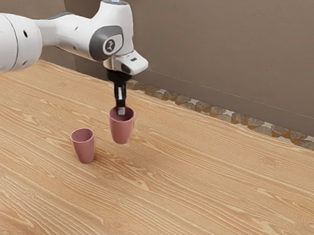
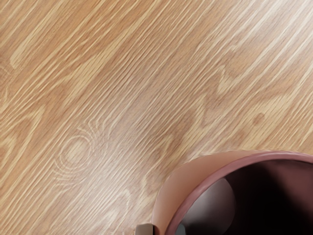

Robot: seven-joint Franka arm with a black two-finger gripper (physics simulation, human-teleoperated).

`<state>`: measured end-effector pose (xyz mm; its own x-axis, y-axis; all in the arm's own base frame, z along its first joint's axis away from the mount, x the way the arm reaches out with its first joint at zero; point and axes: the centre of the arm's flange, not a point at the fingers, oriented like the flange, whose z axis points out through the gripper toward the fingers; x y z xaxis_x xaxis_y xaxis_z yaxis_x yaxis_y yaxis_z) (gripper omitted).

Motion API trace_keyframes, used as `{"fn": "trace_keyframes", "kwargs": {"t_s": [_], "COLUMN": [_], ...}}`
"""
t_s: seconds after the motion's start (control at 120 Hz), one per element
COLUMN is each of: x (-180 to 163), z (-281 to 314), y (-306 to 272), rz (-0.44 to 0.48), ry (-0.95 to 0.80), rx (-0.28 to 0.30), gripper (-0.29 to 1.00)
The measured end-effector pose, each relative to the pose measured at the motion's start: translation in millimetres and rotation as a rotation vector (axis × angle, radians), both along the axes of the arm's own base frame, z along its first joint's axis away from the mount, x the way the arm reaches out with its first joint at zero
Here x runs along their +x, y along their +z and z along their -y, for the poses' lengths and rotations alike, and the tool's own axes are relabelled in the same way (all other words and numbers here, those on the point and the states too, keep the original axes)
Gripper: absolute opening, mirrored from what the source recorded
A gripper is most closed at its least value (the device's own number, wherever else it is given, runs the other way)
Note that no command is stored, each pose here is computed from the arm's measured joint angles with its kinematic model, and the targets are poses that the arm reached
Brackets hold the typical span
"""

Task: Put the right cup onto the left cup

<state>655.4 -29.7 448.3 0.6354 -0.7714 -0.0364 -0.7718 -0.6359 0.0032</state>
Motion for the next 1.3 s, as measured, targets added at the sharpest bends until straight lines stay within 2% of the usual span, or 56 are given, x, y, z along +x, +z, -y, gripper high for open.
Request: {"fn": "trace_keyframes", "kwargs": {"t_s": [0.25,0.417,0.592,1.033,1.3], "x": [-23.5,-28.4,-30.2,-35.8,-30.7], "z": [-77.0,-103.1,-114.6,-128.1,-124.9], "y": [5.4,7.8,7.0,-9.8,-19.5], "rz": [-0.022,-0.023,-0.029,-0.076,-0.091], "ry": [0.102,0.128,0.132,0.147,0.127], "rx": [0.021,0.042,0.066,0.074,0.102], "gripper": [-0.08,-0.08,-0.08,-0.08,-0.08]}}
